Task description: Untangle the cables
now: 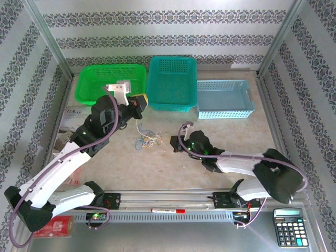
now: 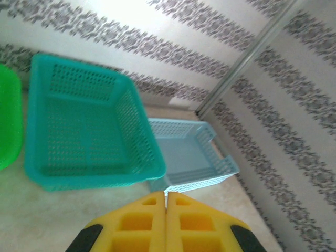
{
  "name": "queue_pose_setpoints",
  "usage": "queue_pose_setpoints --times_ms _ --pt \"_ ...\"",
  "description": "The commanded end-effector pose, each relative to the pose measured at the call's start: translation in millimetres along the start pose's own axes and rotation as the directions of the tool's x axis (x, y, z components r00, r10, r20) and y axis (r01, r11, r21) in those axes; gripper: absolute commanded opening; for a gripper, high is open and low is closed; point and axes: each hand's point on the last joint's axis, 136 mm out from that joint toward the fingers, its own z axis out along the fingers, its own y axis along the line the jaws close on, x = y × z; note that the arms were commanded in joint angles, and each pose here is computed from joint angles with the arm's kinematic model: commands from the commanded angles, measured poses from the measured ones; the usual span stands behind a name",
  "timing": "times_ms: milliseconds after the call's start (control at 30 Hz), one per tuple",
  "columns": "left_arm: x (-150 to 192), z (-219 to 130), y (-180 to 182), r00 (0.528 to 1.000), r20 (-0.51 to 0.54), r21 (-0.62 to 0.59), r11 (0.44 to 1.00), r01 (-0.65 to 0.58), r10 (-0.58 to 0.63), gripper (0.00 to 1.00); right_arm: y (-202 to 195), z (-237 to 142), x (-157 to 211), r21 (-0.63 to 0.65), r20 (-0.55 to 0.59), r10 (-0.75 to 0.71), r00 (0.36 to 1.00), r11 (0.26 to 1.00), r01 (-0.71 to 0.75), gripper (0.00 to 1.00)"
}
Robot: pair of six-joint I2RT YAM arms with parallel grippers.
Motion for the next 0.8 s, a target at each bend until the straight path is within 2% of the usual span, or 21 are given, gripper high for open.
queue_pose_setpoints --times_ms 0,67,133,200,300,400,500,767 --pt "8.8 3.1 20.3 1.0 0.014 -0.059 0.998 0.013 -0.012 0.0 6.8 -14.9 -20.7 0.026 0.025 -0.055 0.998 0.998 0.054 0.0" --pt "22.9 8.7 30.2 1.0 -0.012 -0.08 0.997 0.01 -0.011 0.02 14.8 -24.5 -34.0 0.022 0.047 -0.075 0.996 0.997 0.074 0.0" --pt "33.6 13.1 36.5 0.999 -0.033 -0.089 0.996 0.005 -0.008 0.1 22.9 -32.4 -45.8 0.012 0.066 -0.092 0.994 0.996 0.091 0.0" --pt "43.5 17.8 41.5 0.998 -0.058 -0.095 0.995 -0.006 0.001 0.33 30.1 -39.7 -57.3 0.004 0.081 -0.106 0.991 0.994 0.106 0.0" --pt "55.5 21.3 49.0 0.995 -0.094 -0.11 0.993 -0.03 0.02 0.61 37.6 -45.1 -67.3 -0.005 0.082 -0.122 0.989 0.992 0.123 0.0" --pt "65.4 22.6 54.7 0.991 -0.125 -0.12 0.991 -0.055 0.04 0.83 43.5 -47.0 -73.0 -0.016 0.08 -0.133 0.988 0.991 0.134 0.0" --pt "76.0 22.3 55.8 0.985 -0.155 -0.099 0.991 -0.088 0.072 0.92 45.8 -46.5 -75.4 -0.02 0.074 -0.14 0.987 0.99 0.142 0.0" --pt "128.6 23.9 53.8 0.954 -0.25 0.058 0.987 -0.153 0.162 0.97 57.2 -49.9 -92.3 -0.036 0.097 -0.15 0.984 0.987 0.154 0.0"
